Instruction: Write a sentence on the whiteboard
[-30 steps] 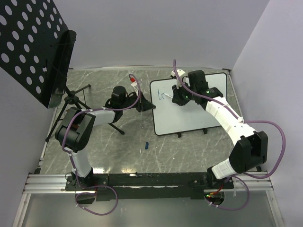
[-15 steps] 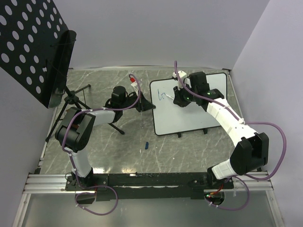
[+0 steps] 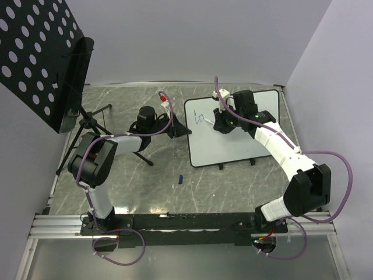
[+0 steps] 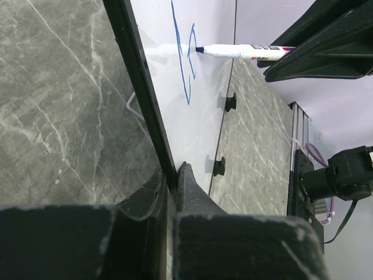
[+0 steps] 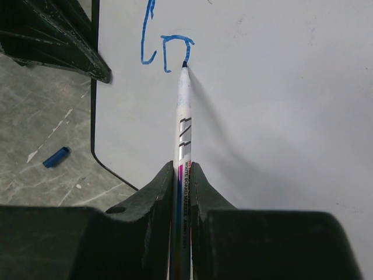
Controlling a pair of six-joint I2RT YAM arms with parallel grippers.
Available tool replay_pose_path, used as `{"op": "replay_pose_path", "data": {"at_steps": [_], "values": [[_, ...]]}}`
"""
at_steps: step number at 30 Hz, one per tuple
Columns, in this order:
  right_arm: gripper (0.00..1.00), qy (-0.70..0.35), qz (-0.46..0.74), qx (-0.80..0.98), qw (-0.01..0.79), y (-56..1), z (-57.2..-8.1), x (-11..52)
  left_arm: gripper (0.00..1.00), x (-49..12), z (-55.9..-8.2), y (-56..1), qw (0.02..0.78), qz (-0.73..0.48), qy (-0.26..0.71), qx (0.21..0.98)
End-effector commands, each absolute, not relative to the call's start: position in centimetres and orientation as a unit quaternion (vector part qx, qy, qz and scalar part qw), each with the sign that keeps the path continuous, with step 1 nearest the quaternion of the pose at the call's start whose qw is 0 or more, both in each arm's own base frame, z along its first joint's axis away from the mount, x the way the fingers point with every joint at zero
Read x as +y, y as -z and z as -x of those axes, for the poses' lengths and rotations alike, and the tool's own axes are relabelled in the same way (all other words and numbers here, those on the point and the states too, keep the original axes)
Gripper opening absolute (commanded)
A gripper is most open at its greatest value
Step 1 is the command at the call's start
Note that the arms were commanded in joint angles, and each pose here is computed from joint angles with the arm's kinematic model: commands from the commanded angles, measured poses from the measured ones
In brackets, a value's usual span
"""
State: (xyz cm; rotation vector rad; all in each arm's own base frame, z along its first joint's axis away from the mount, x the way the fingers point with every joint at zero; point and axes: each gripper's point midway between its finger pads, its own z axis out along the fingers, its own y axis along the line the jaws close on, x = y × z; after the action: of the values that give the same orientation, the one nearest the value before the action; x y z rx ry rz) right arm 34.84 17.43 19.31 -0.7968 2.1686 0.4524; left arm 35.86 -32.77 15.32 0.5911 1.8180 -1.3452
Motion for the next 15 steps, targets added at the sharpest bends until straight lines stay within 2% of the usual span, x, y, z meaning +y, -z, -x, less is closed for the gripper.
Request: {"op": "replay_pose_path", "data": {"at_steps": [1, 15], "values": [[0.00, -0.177, 0.314, 0.850, 0.383, -19.4, -34.3, 17.2, 0.01, -32.9, -36.2, -17.4, 0.454, -0.287, 0.507, 0.674], [0.00, -0.193, 0.324, 0.848, 0.372, -19.3, -34.0, 18.3, 0.01, -32.9, -36.3, -17.2, 0.455, -0.284, 0.507, 0.674]]}}
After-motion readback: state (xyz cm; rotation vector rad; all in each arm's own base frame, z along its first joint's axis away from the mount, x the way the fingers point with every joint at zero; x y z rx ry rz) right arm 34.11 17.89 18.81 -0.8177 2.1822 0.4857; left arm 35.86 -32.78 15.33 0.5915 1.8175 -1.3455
